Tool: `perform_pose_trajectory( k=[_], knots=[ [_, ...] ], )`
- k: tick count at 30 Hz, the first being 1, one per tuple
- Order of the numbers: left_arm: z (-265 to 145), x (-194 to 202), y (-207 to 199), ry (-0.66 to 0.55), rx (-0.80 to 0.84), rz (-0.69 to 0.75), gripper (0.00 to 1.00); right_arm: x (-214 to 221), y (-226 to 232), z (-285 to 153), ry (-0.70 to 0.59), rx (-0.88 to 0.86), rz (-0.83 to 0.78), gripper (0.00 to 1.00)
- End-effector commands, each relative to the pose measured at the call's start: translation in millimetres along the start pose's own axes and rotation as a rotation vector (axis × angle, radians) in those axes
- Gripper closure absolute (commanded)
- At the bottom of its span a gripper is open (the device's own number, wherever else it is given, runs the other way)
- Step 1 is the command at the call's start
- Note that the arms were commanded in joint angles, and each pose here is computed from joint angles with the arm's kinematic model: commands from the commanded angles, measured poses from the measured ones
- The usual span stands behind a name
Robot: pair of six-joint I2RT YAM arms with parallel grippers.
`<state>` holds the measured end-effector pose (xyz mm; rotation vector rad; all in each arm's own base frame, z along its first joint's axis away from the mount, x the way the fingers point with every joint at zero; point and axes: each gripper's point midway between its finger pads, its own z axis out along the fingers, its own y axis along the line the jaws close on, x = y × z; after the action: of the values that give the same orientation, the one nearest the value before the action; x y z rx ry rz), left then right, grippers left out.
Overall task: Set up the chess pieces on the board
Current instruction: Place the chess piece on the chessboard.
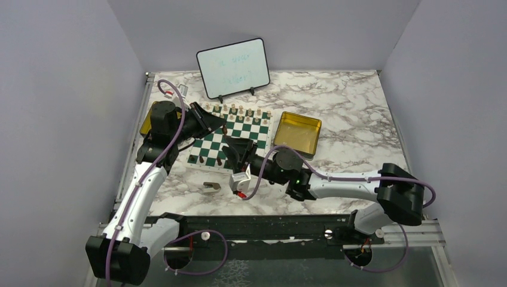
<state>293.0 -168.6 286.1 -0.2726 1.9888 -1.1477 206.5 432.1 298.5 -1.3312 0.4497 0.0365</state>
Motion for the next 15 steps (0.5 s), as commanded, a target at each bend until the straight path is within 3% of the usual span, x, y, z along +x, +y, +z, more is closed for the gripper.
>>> perform_pose_trajectory(
  k=[1,15],
  knots=[
    [-3,1,-17,0.024,0.068,0.015,0.87,-2,-12,9,0.019,0.033,-0.101,0.55],
    [-9,4,-25,0.055,0.084,0.037,0.87,21,-3,11,0.139,0.075,-0.208,0.59]
  ],
)
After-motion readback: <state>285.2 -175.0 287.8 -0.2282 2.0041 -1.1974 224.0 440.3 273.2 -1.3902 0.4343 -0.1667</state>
